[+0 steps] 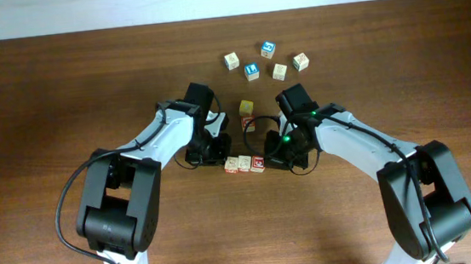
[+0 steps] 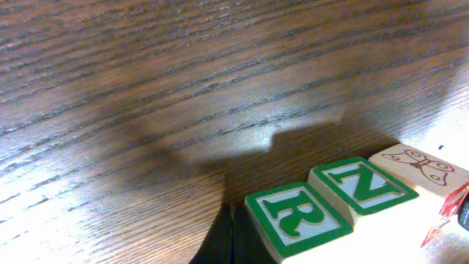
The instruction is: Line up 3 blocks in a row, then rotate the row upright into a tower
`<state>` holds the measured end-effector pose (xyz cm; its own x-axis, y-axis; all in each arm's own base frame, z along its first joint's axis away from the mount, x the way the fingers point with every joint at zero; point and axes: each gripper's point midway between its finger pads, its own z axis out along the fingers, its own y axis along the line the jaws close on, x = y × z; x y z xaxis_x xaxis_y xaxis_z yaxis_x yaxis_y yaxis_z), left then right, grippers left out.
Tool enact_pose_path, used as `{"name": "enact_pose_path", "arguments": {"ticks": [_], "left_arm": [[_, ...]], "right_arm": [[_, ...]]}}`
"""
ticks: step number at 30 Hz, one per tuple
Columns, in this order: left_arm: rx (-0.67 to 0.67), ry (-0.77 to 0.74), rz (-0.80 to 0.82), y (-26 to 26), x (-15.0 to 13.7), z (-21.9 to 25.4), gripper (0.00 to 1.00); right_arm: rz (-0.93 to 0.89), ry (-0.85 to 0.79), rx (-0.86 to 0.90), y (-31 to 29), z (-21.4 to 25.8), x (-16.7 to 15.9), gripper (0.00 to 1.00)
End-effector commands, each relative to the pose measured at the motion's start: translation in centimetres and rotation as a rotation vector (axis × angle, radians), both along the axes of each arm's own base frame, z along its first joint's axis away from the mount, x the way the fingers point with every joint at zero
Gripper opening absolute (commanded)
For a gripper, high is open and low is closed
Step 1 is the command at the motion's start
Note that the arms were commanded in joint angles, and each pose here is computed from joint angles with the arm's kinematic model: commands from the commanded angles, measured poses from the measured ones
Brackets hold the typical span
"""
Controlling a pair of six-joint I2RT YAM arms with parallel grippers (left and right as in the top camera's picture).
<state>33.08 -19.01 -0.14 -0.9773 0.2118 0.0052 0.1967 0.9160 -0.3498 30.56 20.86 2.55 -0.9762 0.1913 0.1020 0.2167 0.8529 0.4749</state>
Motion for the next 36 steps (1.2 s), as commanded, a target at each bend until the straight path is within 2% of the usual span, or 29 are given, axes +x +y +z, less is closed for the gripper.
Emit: {"name": "enact_pose_path", "arguments": {"ticks": [1,4,10,12,19,25,36], "left_arm": [[0.020,-0.018,0.005,0.2,0.0,0.3,0.00],[0.019,-0.021,0.005,0.2,0.1,0.4,0.00],[0.013,-0.034,0.005,0.0,0.4,0.4,0.00],[0.012,-0.036,0.005,0.0,0.5,0.4,0.00],[0.014,-0.033,0.012,0.0,0.4,0.4,0.00],[0.018,-0.032,0.012,0.1,0.4,0.4,0.00],[0.018,-0.031,0.012,0.1,0.4,0.4,0.00]], "right_arm": [[-0.005,-0.005,-0.076,-0.8,-1.4,0.2,0.04],[0.017,-0.025,-0.067,-0.5,0.0,0.6,0.06],[0.068,-0.117,-0.049,0.2,2.5,2.5,0.24],[0.096,-0.155,-0.063,0.1,2.5,3.0,0.25],[0.171,-0.306,-0.068,2.2,1.2,5.6,0.20],[0.205,-0.275,-0.078,3.3,-0.9,4.9,0.17],[0.245,-0.270,-0.061,4.2,-0.9,4.0,0.16]]}}
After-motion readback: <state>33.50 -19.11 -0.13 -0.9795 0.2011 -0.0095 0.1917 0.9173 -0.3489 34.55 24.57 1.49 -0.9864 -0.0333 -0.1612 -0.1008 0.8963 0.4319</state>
